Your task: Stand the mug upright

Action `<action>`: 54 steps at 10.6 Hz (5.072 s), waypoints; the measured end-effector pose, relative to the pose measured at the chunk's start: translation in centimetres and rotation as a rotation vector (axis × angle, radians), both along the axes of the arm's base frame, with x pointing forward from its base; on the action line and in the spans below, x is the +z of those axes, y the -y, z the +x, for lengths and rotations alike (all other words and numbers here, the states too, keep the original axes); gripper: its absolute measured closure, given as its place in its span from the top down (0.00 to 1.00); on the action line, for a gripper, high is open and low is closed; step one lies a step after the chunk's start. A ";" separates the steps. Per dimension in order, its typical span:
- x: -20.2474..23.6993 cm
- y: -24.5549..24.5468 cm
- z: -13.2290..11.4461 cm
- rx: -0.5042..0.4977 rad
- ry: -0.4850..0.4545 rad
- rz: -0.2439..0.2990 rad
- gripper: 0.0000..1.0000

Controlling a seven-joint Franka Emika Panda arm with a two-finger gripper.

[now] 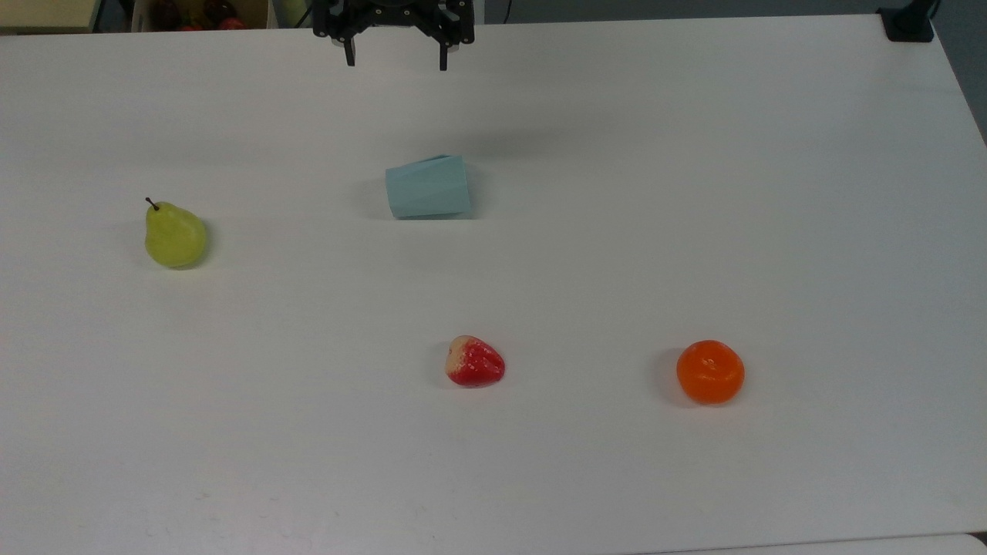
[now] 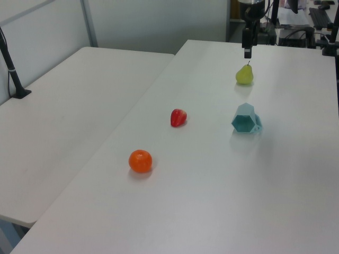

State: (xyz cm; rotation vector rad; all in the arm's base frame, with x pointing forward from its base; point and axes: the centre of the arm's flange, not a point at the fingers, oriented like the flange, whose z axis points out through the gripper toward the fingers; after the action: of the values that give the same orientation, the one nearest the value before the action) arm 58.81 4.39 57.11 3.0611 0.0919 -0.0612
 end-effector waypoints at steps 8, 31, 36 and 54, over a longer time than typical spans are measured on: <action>-6.4 -13.7 -2.8 0.076 0.013 -0.363 1.00; -20.5 -9.4 1.1 0.024 -0.121 -0.792 0.10; -16.6 -10.8 2.9 0.032 -0.039 -0.394 0.10; -5.0 -5.0 1.7 0.173 -0.043 -0.009 1.00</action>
State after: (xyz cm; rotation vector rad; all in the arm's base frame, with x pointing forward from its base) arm 60.53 9.39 52.14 3.0290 0.3567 -0.1163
